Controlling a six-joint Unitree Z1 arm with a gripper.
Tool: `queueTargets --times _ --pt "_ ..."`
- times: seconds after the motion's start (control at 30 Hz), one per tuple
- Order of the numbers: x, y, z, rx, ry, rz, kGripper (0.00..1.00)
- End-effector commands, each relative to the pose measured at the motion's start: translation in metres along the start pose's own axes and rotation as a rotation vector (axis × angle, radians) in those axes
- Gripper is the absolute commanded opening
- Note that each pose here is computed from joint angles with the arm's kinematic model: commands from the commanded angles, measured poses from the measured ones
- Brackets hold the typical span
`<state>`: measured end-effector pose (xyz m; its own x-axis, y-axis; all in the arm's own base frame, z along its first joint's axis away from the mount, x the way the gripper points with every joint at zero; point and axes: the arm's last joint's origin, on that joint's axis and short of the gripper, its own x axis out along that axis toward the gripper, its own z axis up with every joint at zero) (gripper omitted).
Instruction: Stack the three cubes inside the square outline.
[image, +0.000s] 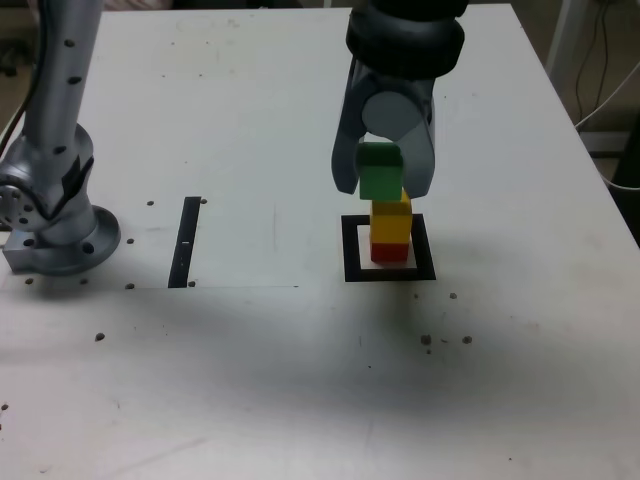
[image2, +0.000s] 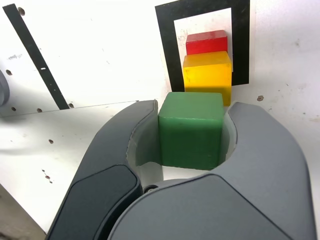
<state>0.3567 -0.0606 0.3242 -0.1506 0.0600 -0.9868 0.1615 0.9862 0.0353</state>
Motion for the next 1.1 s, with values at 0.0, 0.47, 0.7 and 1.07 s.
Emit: queueTargets --times 0.0,0.47,0.7,1.07 --pt "0.000 0.002 -0.001 0.004 0.011 0.002 0.33" --pt "0.013 0.010 0.008 0.001 0.039 0.017 0.33" --pt "0.015 0.010 0.009 0.002 0.047 0.017 0.33" --pt "0.017 0.010 0.013 0.011 0.044 0.015 0.37"
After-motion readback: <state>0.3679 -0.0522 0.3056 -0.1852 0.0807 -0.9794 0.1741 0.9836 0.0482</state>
